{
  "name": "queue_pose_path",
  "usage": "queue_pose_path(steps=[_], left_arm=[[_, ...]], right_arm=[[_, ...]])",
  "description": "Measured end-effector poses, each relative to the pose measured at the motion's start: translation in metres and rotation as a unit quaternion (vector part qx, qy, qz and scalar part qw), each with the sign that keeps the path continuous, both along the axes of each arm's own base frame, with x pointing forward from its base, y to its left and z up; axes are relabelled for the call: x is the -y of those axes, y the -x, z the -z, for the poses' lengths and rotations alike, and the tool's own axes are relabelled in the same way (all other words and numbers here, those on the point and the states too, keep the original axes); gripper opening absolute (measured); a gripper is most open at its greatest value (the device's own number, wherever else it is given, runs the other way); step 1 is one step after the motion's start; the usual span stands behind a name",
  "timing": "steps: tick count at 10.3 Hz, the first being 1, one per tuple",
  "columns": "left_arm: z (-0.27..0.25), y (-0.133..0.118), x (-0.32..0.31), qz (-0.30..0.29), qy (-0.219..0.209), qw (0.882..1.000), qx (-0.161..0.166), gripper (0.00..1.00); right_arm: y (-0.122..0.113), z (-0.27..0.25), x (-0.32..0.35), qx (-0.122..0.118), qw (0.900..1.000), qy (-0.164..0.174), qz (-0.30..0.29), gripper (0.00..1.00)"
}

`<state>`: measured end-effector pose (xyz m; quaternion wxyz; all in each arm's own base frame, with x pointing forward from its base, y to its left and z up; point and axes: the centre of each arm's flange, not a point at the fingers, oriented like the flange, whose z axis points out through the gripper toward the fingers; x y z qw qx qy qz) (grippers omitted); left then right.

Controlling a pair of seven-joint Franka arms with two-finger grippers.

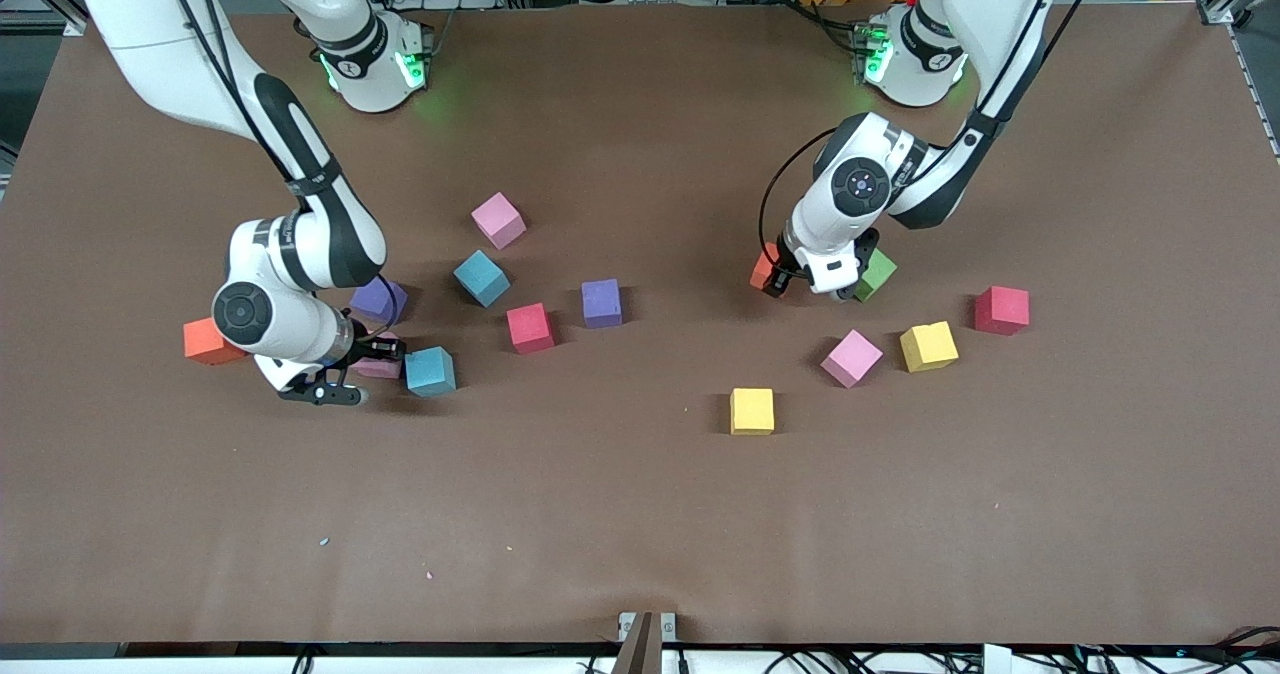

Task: Arrange 11 blocks into digit 3
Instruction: 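Place the orange cube with the left gripper while the right gripper carries pink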

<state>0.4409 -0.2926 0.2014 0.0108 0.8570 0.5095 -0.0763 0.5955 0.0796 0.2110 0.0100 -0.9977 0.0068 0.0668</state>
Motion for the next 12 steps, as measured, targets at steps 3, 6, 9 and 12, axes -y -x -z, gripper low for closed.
queue_pose_path(steps=[3,6,9,12], left_arm=[[-0.009,0.013,0.036,0.042,0.006,0.999,0.011,0.59],[-0.039,0.059,0.126,0.143,-0.004,0.990,-0.002,0.59],[-0.058,0.118,0.194,0.250,-0.013,0.968,-0.014,0.55],[-0.037,0.164,0.219,0.334,-0.021,0.942,-0.023,0.55]], right_arm=[[-0.002,-0.053,0.000,0.014,0.995,-0.014,-0.100,0.59],[0.002,-0.090,-0.015,0.024,0.976,-0.027,-0.215,0.59],[0.011,-0.113,-0.037,0.023,0.933,-0.042,-0.357,0.58],[0.030,-0.143,-0.082,0.025,0.878,-0.051,-0.475,0.57]])
